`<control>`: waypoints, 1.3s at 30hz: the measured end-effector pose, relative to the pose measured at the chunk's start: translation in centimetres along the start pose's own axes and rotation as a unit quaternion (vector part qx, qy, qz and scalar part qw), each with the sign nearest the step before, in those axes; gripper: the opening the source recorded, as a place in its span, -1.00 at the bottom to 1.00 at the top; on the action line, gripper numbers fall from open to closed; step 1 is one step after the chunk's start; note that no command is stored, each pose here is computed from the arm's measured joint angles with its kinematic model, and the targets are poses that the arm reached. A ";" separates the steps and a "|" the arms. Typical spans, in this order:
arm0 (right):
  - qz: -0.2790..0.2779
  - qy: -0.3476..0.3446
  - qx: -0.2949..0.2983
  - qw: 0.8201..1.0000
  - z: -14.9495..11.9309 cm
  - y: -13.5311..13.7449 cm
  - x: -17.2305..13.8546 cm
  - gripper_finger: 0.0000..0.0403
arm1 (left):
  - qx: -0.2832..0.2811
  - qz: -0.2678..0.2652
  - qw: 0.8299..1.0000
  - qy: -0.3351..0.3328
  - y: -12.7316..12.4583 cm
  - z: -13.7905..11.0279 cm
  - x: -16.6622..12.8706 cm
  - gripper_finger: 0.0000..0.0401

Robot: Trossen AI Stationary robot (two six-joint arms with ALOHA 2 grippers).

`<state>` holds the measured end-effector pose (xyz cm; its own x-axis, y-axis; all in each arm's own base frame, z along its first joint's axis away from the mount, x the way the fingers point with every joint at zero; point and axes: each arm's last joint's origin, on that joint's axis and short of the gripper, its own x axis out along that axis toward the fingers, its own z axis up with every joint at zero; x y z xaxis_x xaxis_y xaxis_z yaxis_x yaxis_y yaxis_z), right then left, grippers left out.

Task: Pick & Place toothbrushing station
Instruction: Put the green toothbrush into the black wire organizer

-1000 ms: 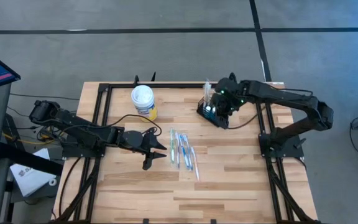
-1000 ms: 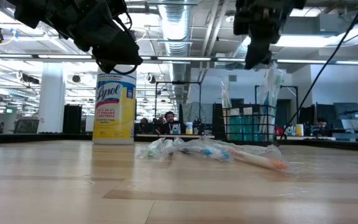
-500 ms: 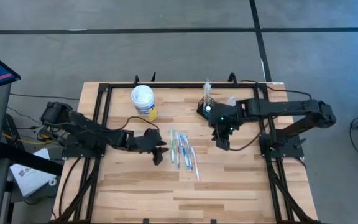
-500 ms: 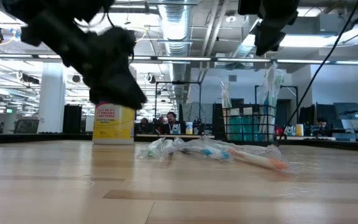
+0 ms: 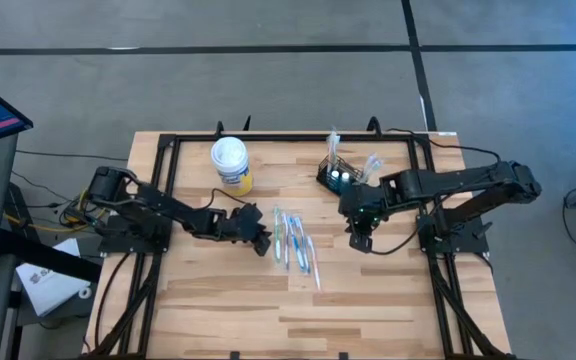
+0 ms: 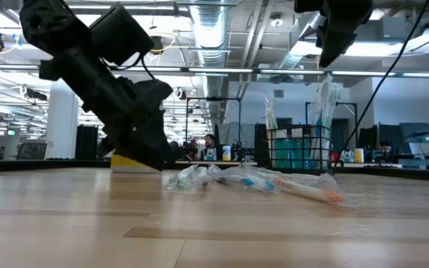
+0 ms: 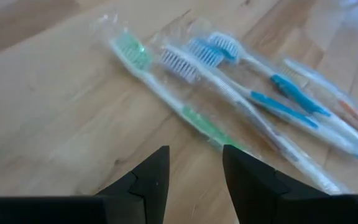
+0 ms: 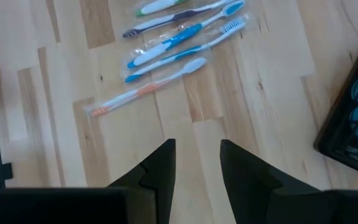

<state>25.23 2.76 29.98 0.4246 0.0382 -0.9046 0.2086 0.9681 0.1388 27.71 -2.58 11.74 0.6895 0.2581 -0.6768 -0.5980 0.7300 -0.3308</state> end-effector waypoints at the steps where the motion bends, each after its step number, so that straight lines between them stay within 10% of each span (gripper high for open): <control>1: 0.000 0.000 -0.001 1.000 0.0 0.0 0.0 -0.42 | -0.006 0.003 1.000 0.002 0.1 -0.1 0.2 -0.28; 39: -0.020 -0.009 0.008 1.000 0.1 -0.1 0.0 -0.42 | -0.068 0.002 0.997 -0.037 0.3 0.2 4.6 -0.28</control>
<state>25.29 2.67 29.98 0.4313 -0.0054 -0.9022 0.2402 0.9646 0.1091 30.79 -1.07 8.66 0.7122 0.3110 -0.6293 -0.6476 0.6369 -0.4182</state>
